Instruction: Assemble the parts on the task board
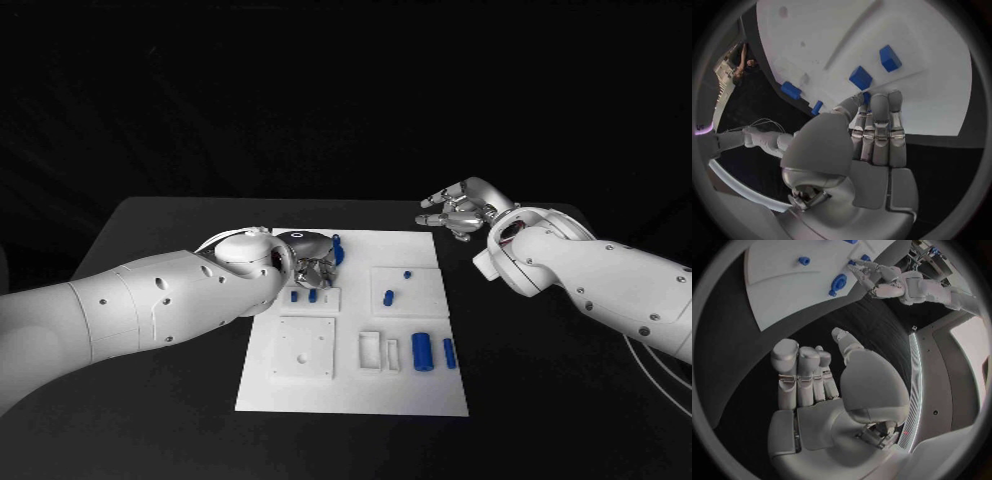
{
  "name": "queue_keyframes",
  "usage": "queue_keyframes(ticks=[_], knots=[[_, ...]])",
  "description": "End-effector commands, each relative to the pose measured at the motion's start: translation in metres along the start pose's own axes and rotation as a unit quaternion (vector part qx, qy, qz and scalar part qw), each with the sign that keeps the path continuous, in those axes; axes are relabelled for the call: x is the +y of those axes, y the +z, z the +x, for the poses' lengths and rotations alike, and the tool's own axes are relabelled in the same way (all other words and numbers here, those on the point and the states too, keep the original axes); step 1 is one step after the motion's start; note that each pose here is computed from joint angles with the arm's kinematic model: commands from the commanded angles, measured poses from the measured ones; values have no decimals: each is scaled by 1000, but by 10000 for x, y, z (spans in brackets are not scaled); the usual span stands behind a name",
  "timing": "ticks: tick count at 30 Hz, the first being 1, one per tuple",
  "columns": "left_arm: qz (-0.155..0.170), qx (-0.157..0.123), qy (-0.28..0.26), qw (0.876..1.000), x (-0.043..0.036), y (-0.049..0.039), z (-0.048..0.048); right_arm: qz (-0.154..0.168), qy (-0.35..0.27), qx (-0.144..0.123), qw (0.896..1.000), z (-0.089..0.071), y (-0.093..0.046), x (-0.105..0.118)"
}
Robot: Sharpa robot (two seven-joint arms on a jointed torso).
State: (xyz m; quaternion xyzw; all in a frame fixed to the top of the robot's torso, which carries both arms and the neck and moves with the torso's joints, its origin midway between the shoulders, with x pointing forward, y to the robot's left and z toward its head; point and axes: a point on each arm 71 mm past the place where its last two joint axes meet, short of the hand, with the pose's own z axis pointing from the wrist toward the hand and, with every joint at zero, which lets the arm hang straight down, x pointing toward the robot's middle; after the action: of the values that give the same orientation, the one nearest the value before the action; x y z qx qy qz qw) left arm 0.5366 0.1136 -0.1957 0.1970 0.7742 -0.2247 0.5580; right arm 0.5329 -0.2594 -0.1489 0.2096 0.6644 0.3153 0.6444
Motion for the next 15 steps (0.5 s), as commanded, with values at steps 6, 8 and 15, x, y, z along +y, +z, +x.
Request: queue_keyframes(ticks=[6, 8, 15], knots=[[-9, 3, 3, 1000, 40, 5, 57, -6, -1, 6, 1000, 12, -3, 12], [-10, -1, 3, 1000, 52, 3, 50, -6, -1, 6, 1000, 11, -3, 12], [-12, -12, 2, 1000, 74, 0, 34, -6, -1, 6, 1000, 10, -3, 12]])
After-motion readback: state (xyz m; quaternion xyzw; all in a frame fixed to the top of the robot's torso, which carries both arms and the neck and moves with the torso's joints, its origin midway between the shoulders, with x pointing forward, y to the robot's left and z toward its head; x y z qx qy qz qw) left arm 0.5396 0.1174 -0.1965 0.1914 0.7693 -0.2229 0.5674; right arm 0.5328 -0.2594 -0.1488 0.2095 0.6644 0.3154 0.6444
